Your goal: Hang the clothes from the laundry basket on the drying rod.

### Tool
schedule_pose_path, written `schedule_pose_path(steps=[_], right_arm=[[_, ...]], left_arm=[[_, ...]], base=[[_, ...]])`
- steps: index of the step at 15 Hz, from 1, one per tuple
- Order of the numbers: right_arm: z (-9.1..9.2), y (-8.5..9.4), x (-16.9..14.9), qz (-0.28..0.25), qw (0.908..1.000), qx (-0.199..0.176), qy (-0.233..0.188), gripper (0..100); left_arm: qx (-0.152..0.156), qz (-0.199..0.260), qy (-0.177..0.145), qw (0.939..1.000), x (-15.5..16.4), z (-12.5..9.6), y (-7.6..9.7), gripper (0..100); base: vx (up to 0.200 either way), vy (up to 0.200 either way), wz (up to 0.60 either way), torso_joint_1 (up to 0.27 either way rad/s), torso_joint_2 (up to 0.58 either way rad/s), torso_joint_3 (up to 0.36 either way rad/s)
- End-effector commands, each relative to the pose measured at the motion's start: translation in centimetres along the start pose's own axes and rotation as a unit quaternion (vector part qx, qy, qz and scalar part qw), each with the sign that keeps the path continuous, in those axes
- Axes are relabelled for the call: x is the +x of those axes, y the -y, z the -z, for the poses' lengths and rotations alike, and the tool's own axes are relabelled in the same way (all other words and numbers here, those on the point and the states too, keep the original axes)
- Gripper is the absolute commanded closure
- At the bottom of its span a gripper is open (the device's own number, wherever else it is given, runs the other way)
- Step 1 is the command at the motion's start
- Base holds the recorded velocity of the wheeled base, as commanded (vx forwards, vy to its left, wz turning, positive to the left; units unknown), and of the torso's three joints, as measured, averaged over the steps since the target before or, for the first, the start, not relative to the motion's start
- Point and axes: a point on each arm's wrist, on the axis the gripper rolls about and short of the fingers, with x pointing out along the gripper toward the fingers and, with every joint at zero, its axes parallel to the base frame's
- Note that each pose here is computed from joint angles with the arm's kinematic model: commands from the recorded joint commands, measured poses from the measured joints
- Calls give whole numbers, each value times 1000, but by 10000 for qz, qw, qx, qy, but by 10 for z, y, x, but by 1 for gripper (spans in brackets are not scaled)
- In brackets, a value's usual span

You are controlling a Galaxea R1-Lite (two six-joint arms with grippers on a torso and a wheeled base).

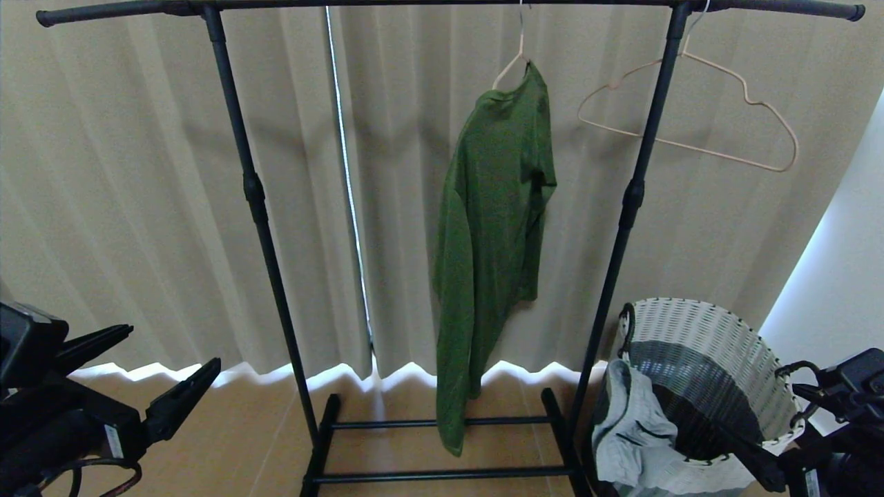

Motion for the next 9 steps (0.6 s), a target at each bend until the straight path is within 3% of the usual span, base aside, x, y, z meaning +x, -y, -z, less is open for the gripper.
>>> schedule_pose_path(steps=[1,6,9], right_arm=[[1,0,0,-10,10000,-8,-20,0],[1,1,-8,-3,9998,40,185,0],[19,0,-15,32,10000,10,8,0]], left_arm=[[-1,0,4,10000,0,0,0,0],[-14,-11,41,10000,-1,-1,0,0],[-13,-4,43,10000,0,-2,0,0]], base=[[0,0,0,-12,76,41],[0,0,0,0,0,0],[0,0,0,0,0,0]])
